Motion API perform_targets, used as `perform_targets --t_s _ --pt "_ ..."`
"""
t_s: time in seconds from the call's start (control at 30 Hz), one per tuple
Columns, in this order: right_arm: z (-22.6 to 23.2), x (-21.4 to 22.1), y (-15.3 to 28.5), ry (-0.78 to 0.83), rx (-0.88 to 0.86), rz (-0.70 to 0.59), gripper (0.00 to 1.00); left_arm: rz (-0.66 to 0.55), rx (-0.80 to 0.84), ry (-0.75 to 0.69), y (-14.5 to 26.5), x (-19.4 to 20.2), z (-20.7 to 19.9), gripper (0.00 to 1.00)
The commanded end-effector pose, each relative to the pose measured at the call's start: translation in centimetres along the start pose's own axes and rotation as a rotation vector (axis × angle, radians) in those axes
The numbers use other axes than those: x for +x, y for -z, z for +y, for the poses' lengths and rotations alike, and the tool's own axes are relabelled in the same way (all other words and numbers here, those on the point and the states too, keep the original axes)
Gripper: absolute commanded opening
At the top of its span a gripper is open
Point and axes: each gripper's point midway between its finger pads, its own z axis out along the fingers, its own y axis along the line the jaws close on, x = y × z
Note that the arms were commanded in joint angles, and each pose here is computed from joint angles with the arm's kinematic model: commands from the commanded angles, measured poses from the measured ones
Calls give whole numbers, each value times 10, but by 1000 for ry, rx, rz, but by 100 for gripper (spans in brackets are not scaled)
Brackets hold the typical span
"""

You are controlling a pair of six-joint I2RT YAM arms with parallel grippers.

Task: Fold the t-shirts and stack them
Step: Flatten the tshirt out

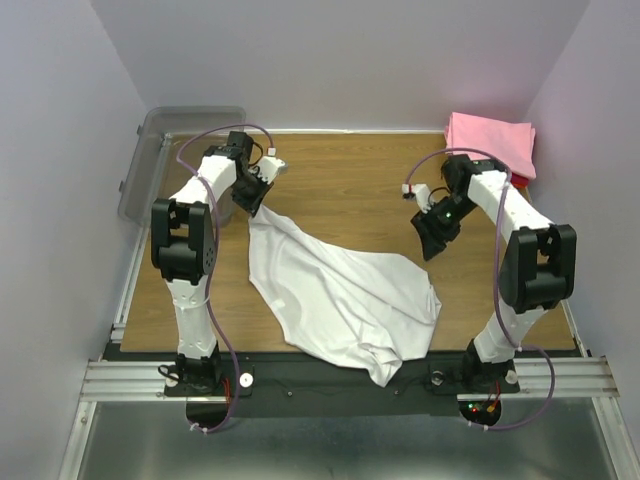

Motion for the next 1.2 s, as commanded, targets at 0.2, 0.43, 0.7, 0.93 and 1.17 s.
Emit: perform_targets --t_s 0.2,0.43,0.7,0.93,1.17 --pt "-41 -27 -44 -239 -58 -88 57 -33 -25 -21 18 -12 3 0" --pt "-37 -28 -73 -318 -173 -87 58 -34 -20 -14 16 -12 2 0" --pt "-25 -62 -30 -216 -179 -207 1 -41 -30 -11 18 -15 6 0" --pt "50 -73 -20 2 -137 -206 0 -58 -20 2 20 -23 5 0" --pt "135 -24 -67 227 -131 -20 59 -44 -17 2 19 -18 3 0"
